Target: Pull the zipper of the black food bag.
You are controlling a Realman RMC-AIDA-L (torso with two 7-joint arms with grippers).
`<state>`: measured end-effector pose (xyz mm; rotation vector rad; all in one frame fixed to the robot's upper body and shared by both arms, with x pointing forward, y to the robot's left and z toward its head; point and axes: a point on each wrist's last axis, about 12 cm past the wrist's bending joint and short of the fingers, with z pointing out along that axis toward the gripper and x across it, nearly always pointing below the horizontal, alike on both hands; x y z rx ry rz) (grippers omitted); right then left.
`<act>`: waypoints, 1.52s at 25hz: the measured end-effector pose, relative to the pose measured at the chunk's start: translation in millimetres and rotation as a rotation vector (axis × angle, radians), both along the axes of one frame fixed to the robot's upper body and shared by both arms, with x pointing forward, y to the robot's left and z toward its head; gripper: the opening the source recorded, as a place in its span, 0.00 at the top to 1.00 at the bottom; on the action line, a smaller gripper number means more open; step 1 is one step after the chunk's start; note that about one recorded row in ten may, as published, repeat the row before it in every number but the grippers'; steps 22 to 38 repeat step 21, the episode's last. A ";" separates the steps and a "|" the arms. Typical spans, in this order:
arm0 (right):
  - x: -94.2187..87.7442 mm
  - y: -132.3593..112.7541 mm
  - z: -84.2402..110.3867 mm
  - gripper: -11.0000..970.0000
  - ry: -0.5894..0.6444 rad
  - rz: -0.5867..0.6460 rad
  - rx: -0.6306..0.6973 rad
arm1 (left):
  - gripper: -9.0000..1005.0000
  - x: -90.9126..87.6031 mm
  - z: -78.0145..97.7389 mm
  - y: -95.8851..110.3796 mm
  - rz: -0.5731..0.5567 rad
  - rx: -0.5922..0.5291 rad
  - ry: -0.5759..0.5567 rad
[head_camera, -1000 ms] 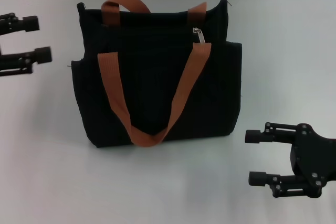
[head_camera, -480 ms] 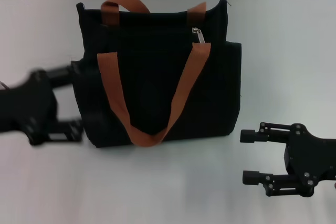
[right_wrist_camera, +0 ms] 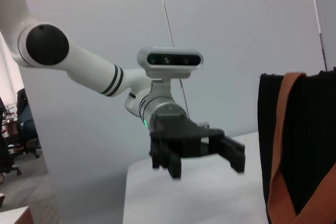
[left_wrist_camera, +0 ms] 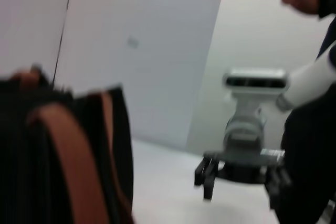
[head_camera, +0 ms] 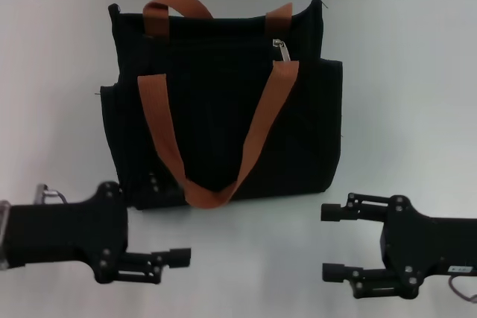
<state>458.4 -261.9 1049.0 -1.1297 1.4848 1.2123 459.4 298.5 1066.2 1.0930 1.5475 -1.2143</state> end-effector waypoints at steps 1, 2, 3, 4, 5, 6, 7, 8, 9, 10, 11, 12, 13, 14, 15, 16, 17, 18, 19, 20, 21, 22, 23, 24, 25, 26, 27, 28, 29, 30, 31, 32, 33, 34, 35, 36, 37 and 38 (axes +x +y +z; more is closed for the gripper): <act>-0.4 3.1 -3.8 0.22 -0.009 -0.006 -0.004 | 0.17 -0.8 -6.5 -2.6 0.000 0.033 0.013; -0.6 5.2 -6.9 0.22 -0.018 -0.013 -0.009 | 0.17 -1.1 -8.7 -4.0 -0.003 0.045 0.019; -0.8 8.0 -9.1 0.22 -0.021 -0.014 -0.009 | 0.17 -1.8 -10.3 -6.5 -0.013 0.049 0.024; -0.8 8.0 -9.1 0.22 -0.021 -0.014 -0.009 | 0.17 -1.8 -10.3 -6.5 -0.013 0.049 0.024; -0.7 9.7 -9.9 0.22 -0.021 -0.012 -0.009 | 0.17 -2.5 -11.3 -8.5 -0.019 0.049 0.023; -0.1 11.3 -10.7 0.22 -0.019 -0.008 -0.011 | 0.17 -3.0 -11.7 -8.8 -0.019 0.048 0.020; -0.1 11.3 -10.7 0.22 -0.019 -0.008 -0.011 | 0.17 -3.0 -11.7 -8.8 -0.019 0.048 0.020; 0.2 11.5 -10.7 0.22 -0.020 -0.007 -0.013 | 0.17 -3.5 -12.1 -9.2 -0.020 0.047 0.019; 0.8 11.9 -10.7 0.22 -0.021 -0.005 -0.015 | 0.17 -3.5 -12.1 -9.2 -0.020 0.047 0.019; 1.2 12.3 -10.6 0.22 -0.021 -0.002 -0.016 | 0.17 -4.0 -12.4 -9.6 -0.022 0.048 0.020; 1.4 12.7 -10.6 0.22 -0.021 0.000 -0.017 | 0.17 -4.0 -12.4 -9.6 -0.022 0.048 0.020; 1.4 13.1 -10.6 0.22 -0.021 0.003 -0.018 | 0.17 -4.0 -12.4 -9.6 -0.022 0.048 0.020; 1.4 13.1 -10.6 0.22 -0.021 0.003 -0.018 | 0.17 -4.3 -12.7 -10.1 -0.024 0.048 0.021; 1.5 13.5 -10.7 0.22 -0.021 0.004 -0.018 | 0.17 -4.4 -12.6 -10.3 -0.025 0.047 0.021; 1.6 13.8 -10.7 0.22 -0.021 0.005 -0.018 | 0.17 -4.3 -12.4 -10.5 -0.027 0.045 0.021; 1.9 14.1 -10.6 0.22 -0.022 0.005 -0.018 | 0.17 -4.3 -12.2 -10.6 -0.028 0.045 0.021; 2.3 14.4 -10.4 0.22 -0.023 0.006 -0.018 | 0.17 -4.3 -12.2 -10.6 -0.028 0.045 0.021; 2.4 14.5 -10.3 0.22 -0.023 0.006 -0.018 | 0.17 -4.3 -12.2 -10.6 -0.028 0.045 0.021; 2.4 14.6 -10.3 0.22 -0.023 0.007 -0.018 | 0.17 -4.2 -12.1 -10.7 -0.030 0.044 0.021; 2.4 14.6 -10.3 0.22 -0.023 0.007 -0.018 | 0.17 -3.7 -11.8 -11.0 -0.032 0.044 0.019; 2.6 14.7 -10.2 0.22 -0.023 0.007 -0.018 | 0.17 -3.6 -11.7 -10.8 -0.032 0.045 0.019; 2.6 14.7 -10.2 0.22 -0.023 0.007 -0.018 | 0.17 -3.6 -11.7 -10.8 -0.032 0.045 0.019; 2.6 14.7 -10.2 0.22 -0.023 0.007 -0.018 | 0.17 -3.6 -11.7 -10.8 -0.032 0.045 0.019; 2.6 14.7 -10.2 0.22 -0.023 0.007 -0.018 | 0.17 -3.6 -11.7 -10.8 -0.032 0.045 0.019; 2.6 14.7 -10.2 0.22 -0.023 0.007 -0.018 | 0.17 -3.6 -11.7 -10.8 -0.032 0.045 0.019; 2.6 14.7 -10.2 0.22 -0.023 0.007 -0.018 | 0.17 -3.6 -11.7 -10.8 -0.032 0.045 0.019; 2.6 14.7 -10.2 0.22 -0.023 0.007 -0.018 | 0.17 -3.6 -11.7 -10.8 -0.032 0.045 0.019; 2.6 14.7 -10.2 0.22 -0.023 0.007 -0.018 | 0.17 -3.6 -11.7 -10.8 -0.032 0.045 0.019; 2.6 14.7 -10.2 0.22 -0.023 0.007 -0.018 | 0.17 -3.6 -11.7 -10.8 -0.032 0.045 0.019; 2.6 14.7 -10.2 0.22 -0.023 0.007 -0.018 | 0.17 -3.6 -11.7 -10.8 -0.032 0.045 0.019; 2.6 14.7 -10.2 0.22 -0.023 0.007 -0.018 | 0.17 -3.6 -11.7 -10.8 -0.032 0.045 0.019; 2.6 14.7 -10.2 0.22 -0.023 0.007 -0.018 | 0.17 -3.6 -11.7 -10.8 -0.032 0.045 0.019; 2.6 14.7 -10.2 0.22 -0.023 0.007 -0.018 | 0.17 -3.6 -11.7 -10.8 -0.032 0.045 0.019; 2.6 14.7 -10.2 0.22 -0.023 0.007 -0.018 | 0.17 -3.6 -11.7 -10.8 -0.032 0.045 0.019; 2.6 14.7 -10.2 0.22 -0.023 0.007 -0.018 | 0.17 -3.6 -11.7 -10.8 -0.032 0.045 0.019; 2.6 14.7 -10.2 0.22 -0.023 0.007 -0.018 | 0.17 -3.6 -11.7 -10.8 -0.032 0.045 0.019; 2.6 14.7 -10.2 0.22 -0.023 0.007 -0.018 | 0.17 -3.6 -11.7 -10.8 -0.032 0.045 0.019; 2.6 14.7 -10.2 0.22 -0.023 0.007 -0.018 | 0.17 -3.6 -11.7 -10.8 -0.032 0.045 0.019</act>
